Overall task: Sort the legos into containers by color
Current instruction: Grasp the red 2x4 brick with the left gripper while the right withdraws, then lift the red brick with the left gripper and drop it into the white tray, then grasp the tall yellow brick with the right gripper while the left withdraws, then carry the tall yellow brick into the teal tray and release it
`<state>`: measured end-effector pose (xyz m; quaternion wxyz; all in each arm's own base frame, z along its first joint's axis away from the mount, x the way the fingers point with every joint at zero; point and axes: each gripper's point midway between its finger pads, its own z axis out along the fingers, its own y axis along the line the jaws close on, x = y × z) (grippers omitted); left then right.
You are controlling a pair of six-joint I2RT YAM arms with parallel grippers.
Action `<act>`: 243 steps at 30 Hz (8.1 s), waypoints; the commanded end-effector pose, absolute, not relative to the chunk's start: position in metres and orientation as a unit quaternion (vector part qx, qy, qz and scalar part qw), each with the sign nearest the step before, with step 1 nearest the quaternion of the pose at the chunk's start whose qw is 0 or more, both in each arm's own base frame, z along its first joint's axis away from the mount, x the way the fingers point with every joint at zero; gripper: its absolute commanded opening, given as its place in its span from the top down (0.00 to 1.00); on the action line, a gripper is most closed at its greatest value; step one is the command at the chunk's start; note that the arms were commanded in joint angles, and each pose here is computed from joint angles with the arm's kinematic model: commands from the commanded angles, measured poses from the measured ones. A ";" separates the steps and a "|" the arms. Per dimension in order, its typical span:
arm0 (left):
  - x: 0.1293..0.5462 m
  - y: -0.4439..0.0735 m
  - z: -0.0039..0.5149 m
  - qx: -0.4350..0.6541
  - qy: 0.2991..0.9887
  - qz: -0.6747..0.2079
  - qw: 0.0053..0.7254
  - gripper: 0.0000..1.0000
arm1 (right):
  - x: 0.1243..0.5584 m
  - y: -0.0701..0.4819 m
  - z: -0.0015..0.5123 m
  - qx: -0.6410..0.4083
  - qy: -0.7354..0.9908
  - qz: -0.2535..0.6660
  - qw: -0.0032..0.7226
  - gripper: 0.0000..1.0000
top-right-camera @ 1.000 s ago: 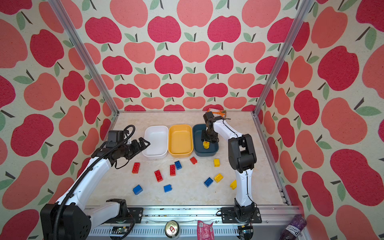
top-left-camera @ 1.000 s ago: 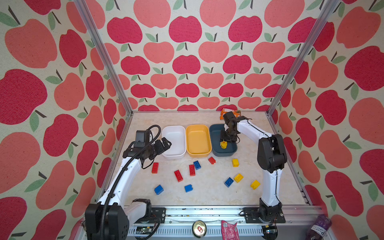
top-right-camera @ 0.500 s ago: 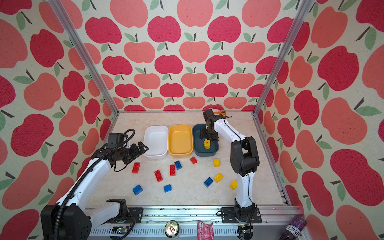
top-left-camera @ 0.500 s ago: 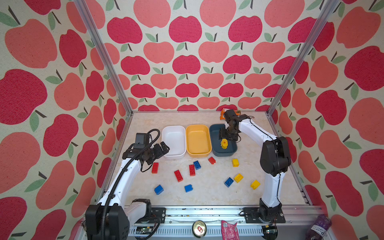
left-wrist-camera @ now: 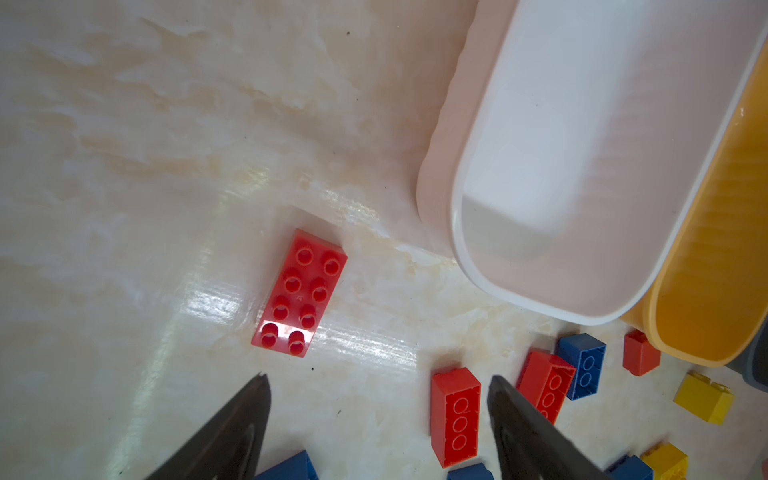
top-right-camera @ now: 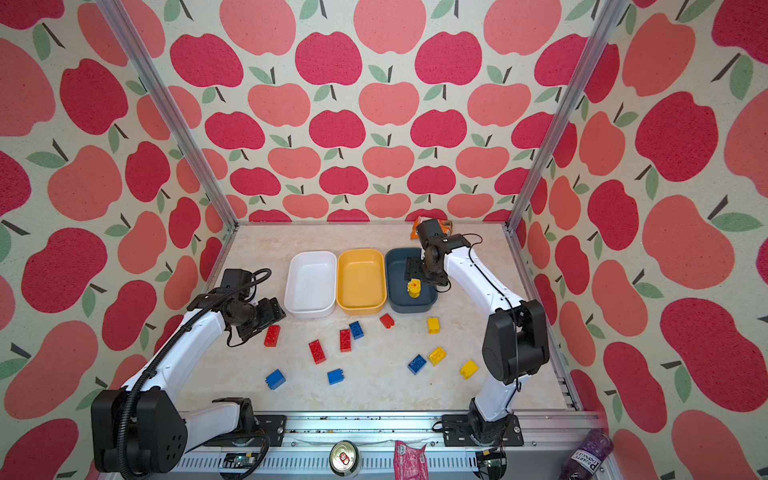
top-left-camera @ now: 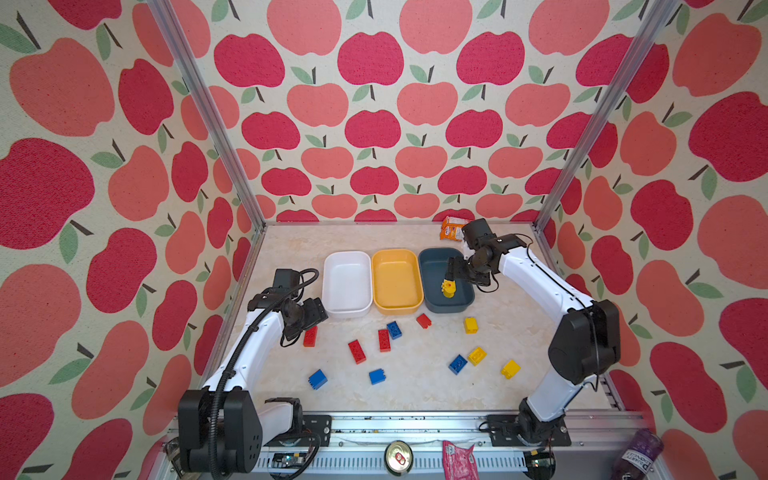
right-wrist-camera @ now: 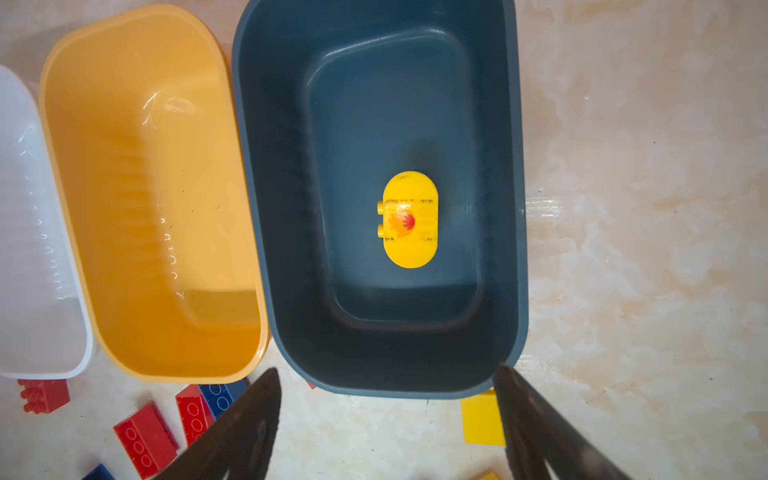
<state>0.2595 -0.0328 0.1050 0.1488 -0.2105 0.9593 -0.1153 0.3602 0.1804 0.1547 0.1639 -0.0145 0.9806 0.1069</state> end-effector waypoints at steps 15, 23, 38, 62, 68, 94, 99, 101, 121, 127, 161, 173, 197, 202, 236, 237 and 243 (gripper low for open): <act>0.250 -0.018 0.066 -0.140 0.987 -0.016 0.083 0.41 | 0.333 0.167 0.167 0.010 0.976 0.132 0.175 0.16; 0.255 -0.017 0.048 -0.134 0.989 -0.003 0.063 0.41 | 0.318 0.148 0.173 0.028 0.974 0.130 0.184 0.16; 0.259 -0.019 0.023 -0.130 0.991 -0.005 0.032 0.48 | 0.309 0.134 0.166 0.051 0.974 0.129 0.180 0.16; 0.245 -0.020 0.059 -0.143 0.986 -0.022 0.088 0.87 | 0.303 0.141 0.152 0.066 0.969 0.161 0.174 0.04; 0.248 -0.021 0.098 -0.134 0.978 -0.015 0.157 0.90 | 0.300 0.142 0.153 0.067 0.967 0.170 0.177 0.03; 0.368 -0.123 0.180 -0.009 0.950 -0.106 0.292 0.95 | 0.291 0.147 0.164 0.069 0.956 0.197 0.206 0.02; 0.388 -0.137 0.150 -0.007 0.955 -0.120 0.270 0.92 | 0.287 0.148 0.163 0.072 0.954 0.201 0.208 0.02; 0.392 -0.140 0.136 -0.003 0.961 -0.116 0.252 0.91 | 0.285 0.148 0.163 0.072 0.954 0.202 0.207 0.02; 0.388 -0.144 0.092 -0.007 0.977 -0.109 0.184 0.47 | 0.273 0.143 0.151 0.078 0.958 0.194 0.195 0.02; 0.390 -0.147 0.106 -0.011 0.972 -0.121 0.199 0.38 | 0.269 0.141 0.144 0.074 0.961 0.189 0.189 0.02; 0.331 -0.118 0.198 -0.094 0.895 -0.265 0.347 0.01 | 0.259 0.122 0.059 -0.072 0.989 0.031 0.124 0.17; 0.316 -0.107 0.197 -0.118 0.890 -0.255 0.359 0.01 | 0.266 0.126 0.038 -0.085 0.990 0.023 0.111 0.31; 0.316 -0.102 0.194 -0.125 0.889 -0.257 0.358 0.01 | 0.266 0.127 0.039 -0.080 0.991 0.012 0.107 0.68; 0.319 -0.104 0.192 -0.122 0.889 -0.264 0.353 0.01 | 0.255 0.129 0.057 -0.077 0.990 0.020 0.116 0.71; 0.297 -0.114 0.171 -0.134 0.897 -0.297 0.299 0.01 | 0.353 0.221 0.137 -0.142 0.962 0.121 0.198 0.73; 0.295 -0.113 0.169 -0.135 0.899 -0.294 0.295 0.01 | 0.356 0.226 0.131 -0.144 0.963 0.125 0.192 0.73; 0.285 -0.109 0.163 -0.143 0.902 -0.287 0.288 0.01 | 0.363 0.241 0.101 -0.151 0.968 0.128 0.156 0.73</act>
